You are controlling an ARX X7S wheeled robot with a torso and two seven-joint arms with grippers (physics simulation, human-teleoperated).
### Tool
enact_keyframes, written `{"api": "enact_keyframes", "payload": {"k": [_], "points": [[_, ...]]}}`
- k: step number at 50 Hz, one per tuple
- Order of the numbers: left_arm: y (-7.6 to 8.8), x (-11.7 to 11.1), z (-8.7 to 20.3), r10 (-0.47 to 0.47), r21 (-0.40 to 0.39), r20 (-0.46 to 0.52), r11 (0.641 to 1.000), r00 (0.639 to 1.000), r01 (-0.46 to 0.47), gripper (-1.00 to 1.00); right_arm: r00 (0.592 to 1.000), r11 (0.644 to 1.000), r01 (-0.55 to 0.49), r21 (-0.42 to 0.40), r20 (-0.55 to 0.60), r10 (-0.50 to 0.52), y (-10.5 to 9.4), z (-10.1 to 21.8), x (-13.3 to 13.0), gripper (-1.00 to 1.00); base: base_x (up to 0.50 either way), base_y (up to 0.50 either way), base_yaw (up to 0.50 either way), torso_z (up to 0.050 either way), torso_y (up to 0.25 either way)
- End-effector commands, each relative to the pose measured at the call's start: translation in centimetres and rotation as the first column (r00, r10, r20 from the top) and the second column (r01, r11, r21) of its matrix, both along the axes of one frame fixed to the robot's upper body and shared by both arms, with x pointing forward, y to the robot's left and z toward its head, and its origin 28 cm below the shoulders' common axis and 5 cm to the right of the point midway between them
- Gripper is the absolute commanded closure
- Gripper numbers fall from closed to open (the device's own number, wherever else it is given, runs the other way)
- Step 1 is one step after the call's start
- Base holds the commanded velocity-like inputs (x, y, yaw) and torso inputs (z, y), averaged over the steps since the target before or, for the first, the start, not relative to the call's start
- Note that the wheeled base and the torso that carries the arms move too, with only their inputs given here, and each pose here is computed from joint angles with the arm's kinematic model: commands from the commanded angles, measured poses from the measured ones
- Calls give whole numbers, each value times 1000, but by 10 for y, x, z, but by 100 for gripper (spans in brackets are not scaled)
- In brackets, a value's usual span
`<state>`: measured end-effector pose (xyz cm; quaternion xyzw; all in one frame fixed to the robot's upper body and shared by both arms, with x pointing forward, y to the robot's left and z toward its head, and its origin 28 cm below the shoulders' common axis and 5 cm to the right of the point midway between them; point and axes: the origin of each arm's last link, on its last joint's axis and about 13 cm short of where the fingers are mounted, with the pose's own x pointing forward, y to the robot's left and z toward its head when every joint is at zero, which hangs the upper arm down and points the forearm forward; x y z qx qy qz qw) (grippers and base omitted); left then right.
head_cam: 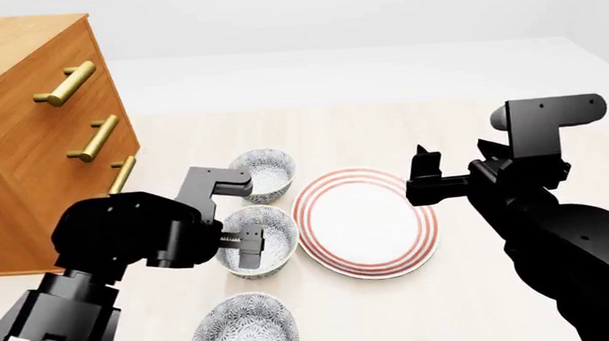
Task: Stack the bowl in the middle on the bowl at the back.
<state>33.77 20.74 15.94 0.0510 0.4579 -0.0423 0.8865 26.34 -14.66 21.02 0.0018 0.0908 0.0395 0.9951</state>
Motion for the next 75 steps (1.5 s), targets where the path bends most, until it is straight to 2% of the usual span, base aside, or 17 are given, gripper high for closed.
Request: {"api": "enact_keyframes", "payload": {"k": [1,25,41,42,56,75], "points": [[-1,3,-4,13,3,-4,1000,1000,-13,-100,1000,1000,2,-1,-3,-2,0,-1,0,-100,0,0,0,0,0],[-9,16,-21,34,9,-20,999,999,-33,-100,1000,1000,5,-2,-14,-5,-2,-3,-1,-100,0,0,0,0,0],[-9,24,-38,62,-37,-80,997,995,-65,-100,999,1000,17,-16,-27,-17,-3,-3,-3,-100,0,0,0,0,0],[-9,24,-38,60,-40,-80,997,995,-64,100,999,1000,17,-17,-27,-18,-3,-3,-3,-100,0,0,0,0,0],[-6,28,-47,70,-59,-78,995,995,-74,100,999,1000,18,-26,-35,-19,0,-3,0,-100,0,0,0,0,0],[8,33,-37,111,-64,-26,992,993,-112,100,999,1000,15,-25,-30,-15,0,-2,1,-100,1,0,-1,-1,0]]}}
